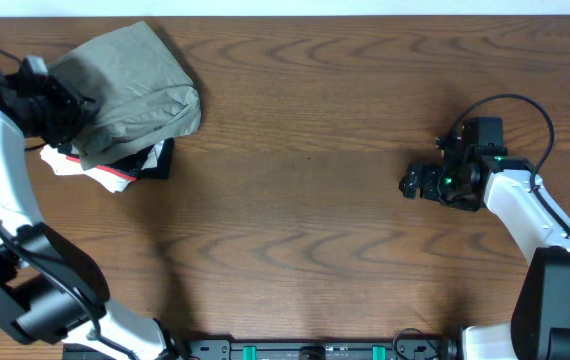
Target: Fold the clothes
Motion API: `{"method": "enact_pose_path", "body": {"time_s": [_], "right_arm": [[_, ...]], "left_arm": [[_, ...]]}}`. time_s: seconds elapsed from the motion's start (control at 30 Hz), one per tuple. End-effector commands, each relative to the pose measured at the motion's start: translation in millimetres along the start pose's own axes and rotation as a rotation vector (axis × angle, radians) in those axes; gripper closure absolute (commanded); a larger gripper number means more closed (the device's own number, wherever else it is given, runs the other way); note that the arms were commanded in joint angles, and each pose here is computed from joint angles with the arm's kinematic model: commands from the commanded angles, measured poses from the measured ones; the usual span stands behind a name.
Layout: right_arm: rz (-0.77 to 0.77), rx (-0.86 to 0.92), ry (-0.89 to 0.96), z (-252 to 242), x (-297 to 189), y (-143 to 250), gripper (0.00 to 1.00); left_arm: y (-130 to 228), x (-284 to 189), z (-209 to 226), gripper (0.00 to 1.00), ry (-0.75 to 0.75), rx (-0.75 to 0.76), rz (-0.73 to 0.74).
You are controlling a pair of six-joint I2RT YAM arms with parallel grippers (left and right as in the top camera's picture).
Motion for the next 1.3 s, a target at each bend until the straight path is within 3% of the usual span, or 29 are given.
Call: {"method": "enact_pose_path", "body": {"time_s": [0.0,0.2,0.5,0.67,1.03,1.13,1.27], "right_arm": [[0.004,0.009,-0.007,1,1,2,0.01],[0.004,0.009,-0.007,1,1,2,0.01],[0.004,0.009,-0.007,1,1,2,0.01],[0.004,0.009,-0.007,1,1,2,0.01],[0.004,0.009,-0.007,1,1,2,0.01],[0.004,0.009,-0.007,1,1,2,0.01],[0.004,0.009,-0.007,1,1,2,0.01]], "left_arm": [[4,15,25,0.85,-0.012,-0.015,0.057],[7,22,67,0.9,-0.048,-0.144,0.111],[9,19,86,0.89,-0.132,-0.173,0.111],[5,10,56,0.89,0.035,-0.161,0.091],[9,-73,-25,0.89,0.106,-0.01,-0.132],[13,-88,-45,0.66,0.132,0.021,-0.178],[21,-91,-61,0.18,0.15,0.053,-0.178]]}}
Point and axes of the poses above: each gripper's point midway between its finger pads, its own x axis out along the fingers, its own z axis along the line the jaws close on, y = z × x, the point moved 4 cm from there along -x, back along the fingers, and after that the axes turned 4 degrees about x, right-handed, at the moved point
